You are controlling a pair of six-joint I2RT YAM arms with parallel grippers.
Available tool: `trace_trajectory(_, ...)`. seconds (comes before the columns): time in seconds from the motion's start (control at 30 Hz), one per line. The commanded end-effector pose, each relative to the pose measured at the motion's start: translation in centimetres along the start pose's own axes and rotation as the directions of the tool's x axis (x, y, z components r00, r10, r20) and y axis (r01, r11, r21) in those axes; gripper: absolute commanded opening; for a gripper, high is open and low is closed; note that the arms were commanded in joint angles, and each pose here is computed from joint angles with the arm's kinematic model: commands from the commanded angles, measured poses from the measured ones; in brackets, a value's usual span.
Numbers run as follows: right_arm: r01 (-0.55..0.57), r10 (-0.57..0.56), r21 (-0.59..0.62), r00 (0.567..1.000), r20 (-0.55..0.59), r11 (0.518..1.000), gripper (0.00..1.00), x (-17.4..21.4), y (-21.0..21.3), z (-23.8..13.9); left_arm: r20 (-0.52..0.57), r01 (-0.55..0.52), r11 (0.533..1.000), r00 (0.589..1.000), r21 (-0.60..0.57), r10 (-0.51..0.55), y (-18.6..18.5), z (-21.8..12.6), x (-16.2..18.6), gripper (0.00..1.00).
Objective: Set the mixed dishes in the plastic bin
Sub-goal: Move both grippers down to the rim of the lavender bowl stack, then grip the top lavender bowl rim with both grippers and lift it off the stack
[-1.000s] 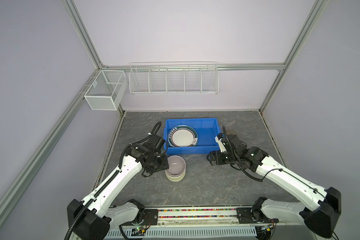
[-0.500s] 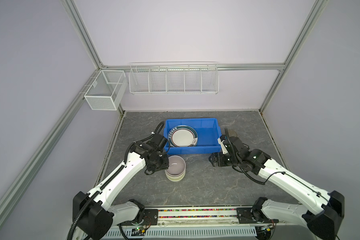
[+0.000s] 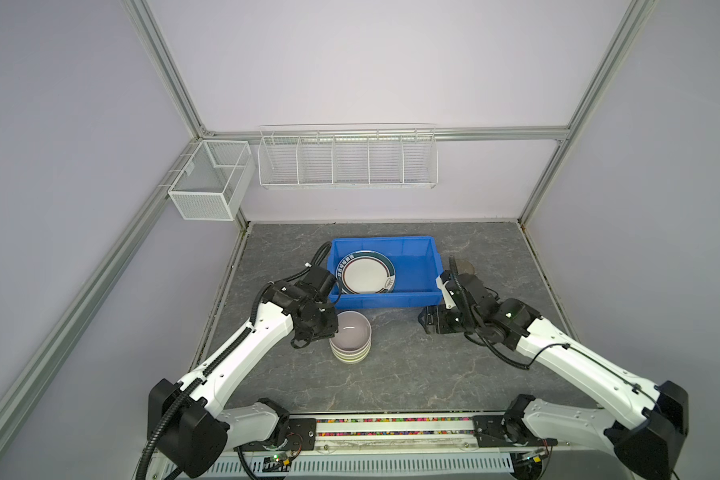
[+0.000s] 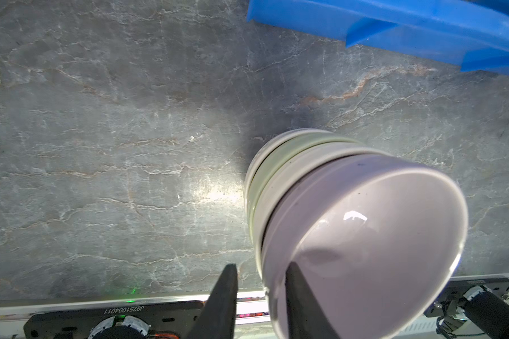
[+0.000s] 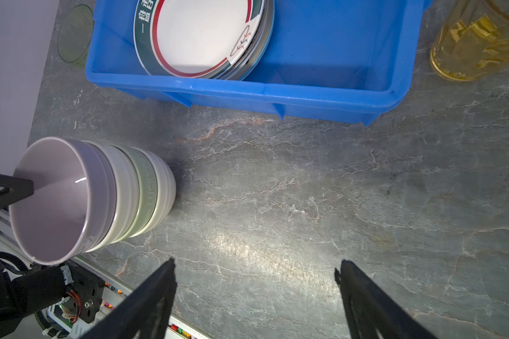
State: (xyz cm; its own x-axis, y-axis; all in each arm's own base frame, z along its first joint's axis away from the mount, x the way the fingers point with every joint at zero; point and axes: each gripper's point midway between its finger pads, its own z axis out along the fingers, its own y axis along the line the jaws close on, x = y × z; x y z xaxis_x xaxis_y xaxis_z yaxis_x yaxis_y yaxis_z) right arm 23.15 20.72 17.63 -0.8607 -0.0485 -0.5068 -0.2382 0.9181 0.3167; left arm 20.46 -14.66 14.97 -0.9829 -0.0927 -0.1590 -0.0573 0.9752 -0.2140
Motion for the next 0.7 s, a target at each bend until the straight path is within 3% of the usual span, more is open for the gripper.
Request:
trace_trajectory(0.0,-0.003,0.004,0.025,1.000,-0.028,1.000,0.88,0.8,-0.5,0.7,0.004,-0.012,1.000,1.000,-0.012,0.012,-0.2,-0.3,-0.3,0.27)
trace_trajectory(0.67,0.007,-0.006,0.018,0.999,-0.035,1.000,0.88,0.6,-0.1,1.0,-0.007,-0.040,0.999,0.999,0.003,0.040,-1.5,-0.2,-1.0,0.05)
